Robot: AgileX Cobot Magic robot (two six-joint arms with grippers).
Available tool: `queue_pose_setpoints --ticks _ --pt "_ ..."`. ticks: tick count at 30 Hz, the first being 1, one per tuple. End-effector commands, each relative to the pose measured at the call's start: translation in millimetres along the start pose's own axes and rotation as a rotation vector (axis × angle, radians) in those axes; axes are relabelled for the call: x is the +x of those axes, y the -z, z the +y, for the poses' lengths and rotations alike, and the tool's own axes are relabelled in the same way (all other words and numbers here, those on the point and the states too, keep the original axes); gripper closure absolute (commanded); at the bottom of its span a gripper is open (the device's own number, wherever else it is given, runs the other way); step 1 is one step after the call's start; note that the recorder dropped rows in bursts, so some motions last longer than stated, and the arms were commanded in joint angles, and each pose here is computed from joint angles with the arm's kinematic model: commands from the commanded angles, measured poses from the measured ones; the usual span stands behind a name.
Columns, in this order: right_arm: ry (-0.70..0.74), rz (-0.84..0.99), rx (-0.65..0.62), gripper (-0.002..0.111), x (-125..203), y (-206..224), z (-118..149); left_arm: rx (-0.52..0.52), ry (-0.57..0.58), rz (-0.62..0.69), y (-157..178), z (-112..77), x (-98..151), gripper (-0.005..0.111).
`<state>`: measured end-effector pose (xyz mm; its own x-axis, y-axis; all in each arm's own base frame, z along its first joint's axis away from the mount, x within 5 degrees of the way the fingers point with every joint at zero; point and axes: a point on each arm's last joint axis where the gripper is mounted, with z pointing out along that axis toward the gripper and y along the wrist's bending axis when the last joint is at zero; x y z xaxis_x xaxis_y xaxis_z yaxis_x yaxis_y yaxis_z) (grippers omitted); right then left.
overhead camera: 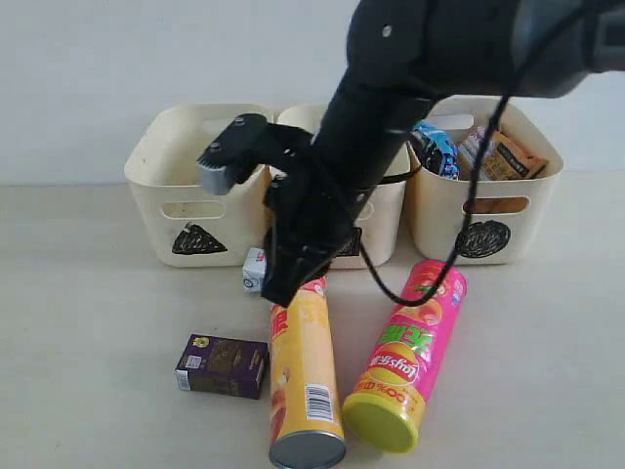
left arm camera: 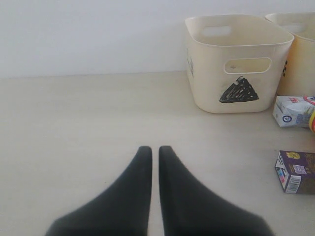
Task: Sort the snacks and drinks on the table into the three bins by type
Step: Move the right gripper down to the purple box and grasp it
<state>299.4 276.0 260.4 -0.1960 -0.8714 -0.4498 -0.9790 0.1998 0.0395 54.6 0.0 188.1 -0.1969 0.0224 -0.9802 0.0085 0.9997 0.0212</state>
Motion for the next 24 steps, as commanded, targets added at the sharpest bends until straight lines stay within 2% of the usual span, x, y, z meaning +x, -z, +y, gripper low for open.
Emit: queue_pose_setpoints --ticks 1,3,6,14,24 --pt "0.039 0.022 -0.056 0.057 -22 -30 10 0.0 0.008 0.0 0 0.0 1 0.102" --pt "0.058 0.036 -0.07 0.04 -27 -44 15 0.0 0.008 0.0 0 0.0 1 0.102" --pt "0.103 0.073 -0.047 0.03 -28 -63 19 0.0 0.008 0.0 0 0.0 1 0.102" --pt "0.161 0.035 0.065 0.029 -35 -91 14 0.0 0.008 0.0 0 0.0 1 0.102" --pt "0.171 0.047 0.078 0.029 -30 -110 9 0.0 0.008 0.0 0 0.0 1 0.102"
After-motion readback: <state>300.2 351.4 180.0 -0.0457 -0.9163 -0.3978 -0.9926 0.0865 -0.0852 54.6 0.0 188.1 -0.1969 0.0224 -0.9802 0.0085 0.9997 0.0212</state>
